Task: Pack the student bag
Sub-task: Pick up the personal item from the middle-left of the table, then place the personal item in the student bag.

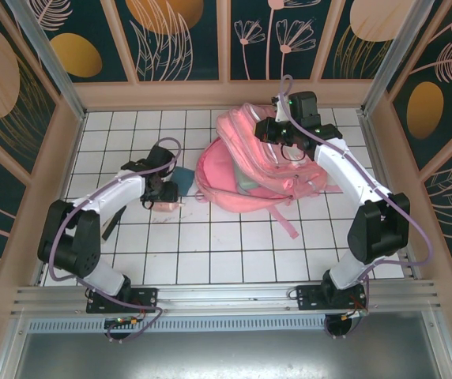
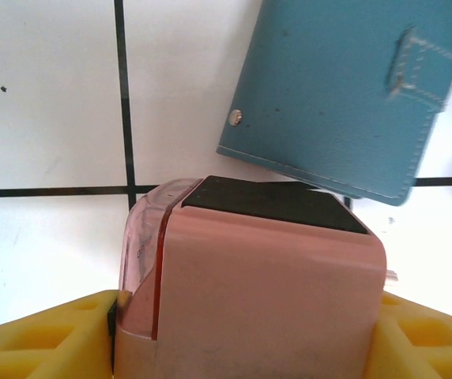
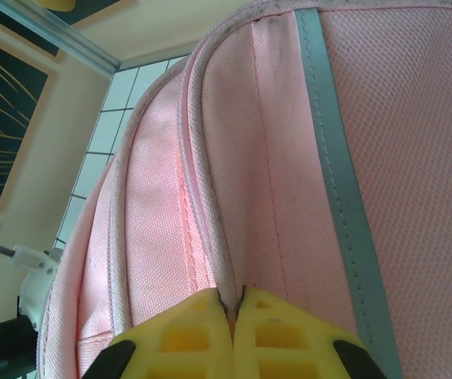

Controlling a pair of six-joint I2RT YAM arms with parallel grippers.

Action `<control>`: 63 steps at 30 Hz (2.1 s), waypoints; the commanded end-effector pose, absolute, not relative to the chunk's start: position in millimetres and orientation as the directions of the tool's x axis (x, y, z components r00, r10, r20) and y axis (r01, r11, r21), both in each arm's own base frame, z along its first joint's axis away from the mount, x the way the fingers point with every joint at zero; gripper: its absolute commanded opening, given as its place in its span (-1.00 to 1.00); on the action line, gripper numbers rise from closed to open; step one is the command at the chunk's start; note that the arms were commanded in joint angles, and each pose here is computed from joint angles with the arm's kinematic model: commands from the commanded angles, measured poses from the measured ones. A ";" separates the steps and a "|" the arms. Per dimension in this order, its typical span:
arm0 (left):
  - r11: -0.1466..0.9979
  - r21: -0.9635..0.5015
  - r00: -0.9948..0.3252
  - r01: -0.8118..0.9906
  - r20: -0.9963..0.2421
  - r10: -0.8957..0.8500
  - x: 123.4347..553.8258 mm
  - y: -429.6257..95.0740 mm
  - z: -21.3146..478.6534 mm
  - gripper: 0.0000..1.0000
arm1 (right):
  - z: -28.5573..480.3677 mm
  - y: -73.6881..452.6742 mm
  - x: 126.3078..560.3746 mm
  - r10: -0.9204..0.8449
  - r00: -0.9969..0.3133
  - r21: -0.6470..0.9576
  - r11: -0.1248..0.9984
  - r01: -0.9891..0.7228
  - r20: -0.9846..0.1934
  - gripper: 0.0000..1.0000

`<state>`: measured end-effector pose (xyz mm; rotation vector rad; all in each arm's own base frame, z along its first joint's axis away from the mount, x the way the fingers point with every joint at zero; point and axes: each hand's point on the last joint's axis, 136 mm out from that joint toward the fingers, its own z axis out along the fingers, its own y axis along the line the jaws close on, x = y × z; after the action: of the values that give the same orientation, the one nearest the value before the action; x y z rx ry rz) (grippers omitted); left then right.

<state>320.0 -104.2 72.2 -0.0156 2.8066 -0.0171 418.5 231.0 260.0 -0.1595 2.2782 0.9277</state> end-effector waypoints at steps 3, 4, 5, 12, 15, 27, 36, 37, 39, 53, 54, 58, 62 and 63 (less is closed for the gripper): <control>0.963 -0.263 -0.903 -0.060 -0.397 -0.165 337.3 -138.1 132.2 0.06 | 299.3 235.2 411.2 0.158 -0.718 0.599 0.685 -0.415 -0.678 -1.00; 0.948 -0.312 -0.888 -0.060 -0.416 -0.194 344.6 -145.7 144.4 0.05 | 300.9 234.5 410.8 0.159 -0.715 0.598 0.685 -0.417 -0.681 -1.00; 0.928 -0.366 -0.874 -0.063 -0.429 -0.228 352.2 -154.3 157.6 0.04 | 302.4 233.9 410.4 0.162 -0.713 0.598 0.684 -0.417 -0.683 -1.00; 0.810 -0.586 -0.785 -0.005 -0.499 -0.366 406.5 -208.2 222.1 0.02 | 303.1 234.9 409.7 0.171 -0.720 0.615 0.671 -0.415 -0.673 -1.00; 0.810 -0.586 -0.790 -0.024 -0.486 -0.375 425.6 -226.1 211.2 0.05 | 304.5 234.8 410.2 0.175 -0.718 0.615 0.671 -0.414 -0.674 -1.00; 0.913 -0.373 -0.877 -0.165 -0.368 -0.309 443.8 -261.7 115.0 -0.02 | 307.7 234.1 407.0 0.186 -0.716 0.624 0.663 -0.413 -0.673 -1.00; 0.916 -0.306 -0.867 -0.259 -0.344 -0.361 402.0 -255.1 102.3 0.02 | 304.6 233.5 406.2 0.199 -0.724 0.636 0.660 -0.399 -0.661 -1.00; 0.909 -0.323 -0.868 -0.263 -0.332 -0.369 396.6 -254.7 101.3 0.02 | 305.0 233.8 405.7 0.200 -0.725 0.639 0.658 -0.400 -0.659 -1.00; 0.895 -0.363 -0.876 -0.260 -0.301 -0.377 389.2 -260.9 97.3 0.03 | 305.1 235.0 405.2 0.201 -0.728 0.645 0.651 -0.401 -0.656 -1.00; 0.885 -0.398 -0.924 -0.240 -0.186 -0.334 357.9 -329.1 71.8 0.45 | 299.6 235.8 405.8 0.201 -0.734 0.647 0.653 -0.393 -0.648 -1.00; 0.884 -0.400 -0.924 -0.242 -0.184 -0.336 358.5 -329.5 72.5 0.54 | 299.8 235.5 406.0 0.202 -0.734 0.648 0.654 -0.392 -0.648 -1.00; 0.897 -0.368 -0.912 -0.243 -0.227 -0.340 361.8 -320.0 83.9 0.92 | 296.6 236.7 405.3 0.197 -0.740 0.650 0.652 -0.391 -0.643 -1.00; 0.911 -0.327 -0.897 -0.251 -0.275 -0.346 363.3 -305.5 96.3 0.82 | 295.1 236.4 406.1 0.200 -0.742 0.653 0.652 -0.387 -0.639 -1.00; 0.913 -0.320 -0.894 -0.254 -0.283 -0.348 364.0 -302.8 97.9 0.80 | 295.1 237.1 406.0 0.199 -0.744 0.655 0.649 -0.388 -0.638 -1.00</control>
<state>363.5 -312.6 83.5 -0.4444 2.7639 -0.4608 411.3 231.6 257.1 -0.1095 2.2787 0.9991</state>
